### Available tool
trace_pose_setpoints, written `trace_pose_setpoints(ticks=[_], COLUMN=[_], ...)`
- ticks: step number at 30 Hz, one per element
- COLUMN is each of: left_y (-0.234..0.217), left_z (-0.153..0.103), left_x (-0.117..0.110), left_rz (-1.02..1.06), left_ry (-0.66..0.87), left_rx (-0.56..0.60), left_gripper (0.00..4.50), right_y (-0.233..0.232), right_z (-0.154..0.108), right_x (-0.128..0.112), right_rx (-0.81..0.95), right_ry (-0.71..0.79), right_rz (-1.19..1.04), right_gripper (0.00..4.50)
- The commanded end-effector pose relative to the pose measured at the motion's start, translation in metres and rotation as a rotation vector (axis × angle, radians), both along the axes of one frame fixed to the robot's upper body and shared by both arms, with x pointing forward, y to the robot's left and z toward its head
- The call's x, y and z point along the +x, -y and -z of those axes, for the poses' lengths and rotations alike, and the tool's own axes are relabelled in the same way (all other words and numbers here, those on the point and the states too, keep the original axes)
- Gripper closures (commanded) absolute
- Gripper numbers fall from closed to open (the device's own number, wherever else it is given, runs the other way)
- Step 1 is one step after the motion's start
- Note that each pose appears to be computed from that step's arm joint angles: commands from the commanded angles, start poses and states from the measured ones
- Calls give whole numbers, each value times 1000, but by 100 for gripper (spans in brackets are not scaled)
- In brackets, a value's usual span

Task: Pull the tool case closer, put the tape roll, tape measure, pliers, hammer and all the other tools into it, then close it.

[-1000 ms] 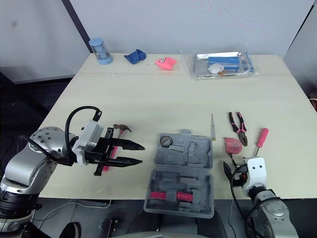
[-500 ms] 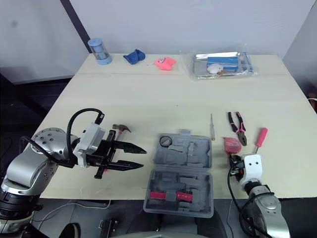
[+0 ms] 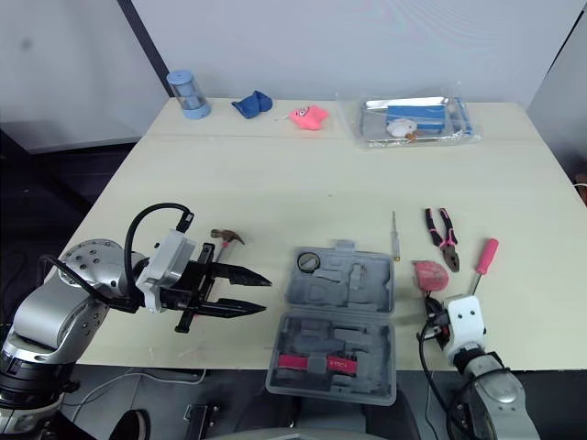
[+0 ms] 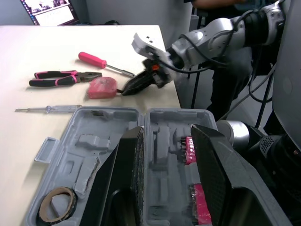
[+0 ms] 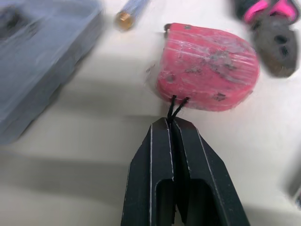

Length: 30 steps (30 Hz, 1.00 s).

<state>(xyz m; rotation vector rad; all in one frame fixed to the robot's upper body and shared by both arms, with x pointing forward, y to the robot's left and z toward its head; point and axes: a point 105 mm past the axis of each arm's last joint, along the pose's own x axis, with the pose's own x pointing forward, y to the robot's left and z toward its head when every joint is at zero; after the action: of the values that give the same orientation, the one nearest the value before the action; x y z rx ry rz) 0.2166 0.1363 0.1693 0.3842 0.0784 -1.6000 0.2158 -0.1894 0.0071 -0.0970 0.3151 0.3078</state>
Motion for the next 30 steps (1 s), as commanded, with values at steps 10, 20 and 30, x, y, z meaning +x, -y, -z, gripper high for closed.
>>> trace_pose_setpoints(ticks=[10,20,30], left_y=[5,2,-5], left_z=[-8,-5,-2], left_x=[-10,-4,-7], left_rz=[69,28,36], left_ry=[10,24,0], left_rx=[-19,-5,34], left_gripper=[281,281,82], right_y=[-13,-9,60], right_z=[8,17,-19], right_x=[-40,-60,-68], right_rx=[21,71,-62], right_ry=[-102,-132,-84], right_rz=[-149,-236,-452], right_gripper=[439,265,0])
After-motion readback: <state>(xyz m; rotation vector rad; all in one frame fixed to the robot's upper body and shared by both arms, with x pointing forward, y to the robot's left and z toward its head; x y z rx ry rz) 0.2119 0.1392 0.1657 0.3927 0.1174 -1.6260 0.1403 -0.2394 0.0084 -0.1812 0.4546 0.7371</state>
